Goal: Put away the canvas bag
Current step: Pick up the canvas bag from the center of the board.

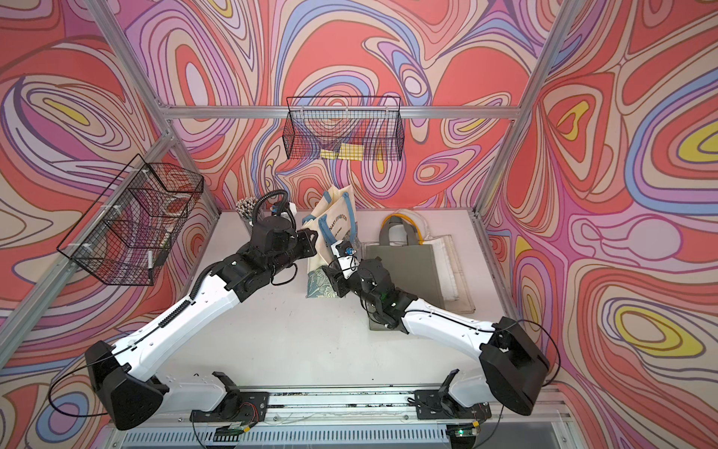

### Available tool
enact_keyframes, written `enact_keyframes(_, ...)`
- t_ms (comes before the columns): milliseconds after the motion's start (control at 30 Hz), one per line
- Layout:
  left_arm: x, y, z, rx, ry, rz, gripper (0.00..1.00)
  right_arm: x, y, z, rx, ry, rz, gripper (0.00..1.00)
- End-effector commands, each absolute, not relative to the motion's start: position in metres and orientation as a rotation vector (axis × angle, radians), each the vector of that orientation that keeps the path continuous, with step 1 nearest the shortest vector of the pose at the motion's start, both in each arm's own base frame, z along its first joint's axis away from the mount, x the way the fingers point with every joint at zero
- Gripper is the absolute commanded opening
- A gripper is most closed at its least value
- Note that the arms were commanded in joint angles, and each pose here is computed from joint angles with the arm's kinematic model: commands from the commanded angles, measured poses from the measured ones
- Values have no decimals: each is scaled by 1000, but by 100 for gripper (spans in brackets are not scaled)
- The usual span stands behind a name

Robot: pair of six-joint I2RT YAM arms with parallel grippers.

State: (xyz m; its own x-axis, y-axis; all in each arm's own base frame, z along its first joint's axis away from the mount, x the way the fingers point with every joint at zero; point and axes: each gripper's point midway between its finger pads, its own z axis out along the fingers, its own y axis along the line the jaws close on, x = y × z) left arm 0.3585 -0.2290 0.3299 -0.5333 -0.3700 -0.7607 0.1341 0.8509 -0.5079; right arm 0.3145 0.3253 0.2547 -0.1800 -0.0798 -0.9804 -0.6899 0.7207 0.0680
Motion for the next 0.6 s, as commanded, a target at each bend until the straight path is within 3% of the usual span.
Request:
enact_keyframes(0,349,-213,379,-265,1929,-620,0,314,316,260,-563,1693,588,59)
enact_keyframes(200,339,-215,406,-329,1856,-644,0,306,320,291,-524,1552,388,66)
enact_keyframes(567,330,-213,440,-366,1782,-714,0,341,286,253,-299,1680,7,63)
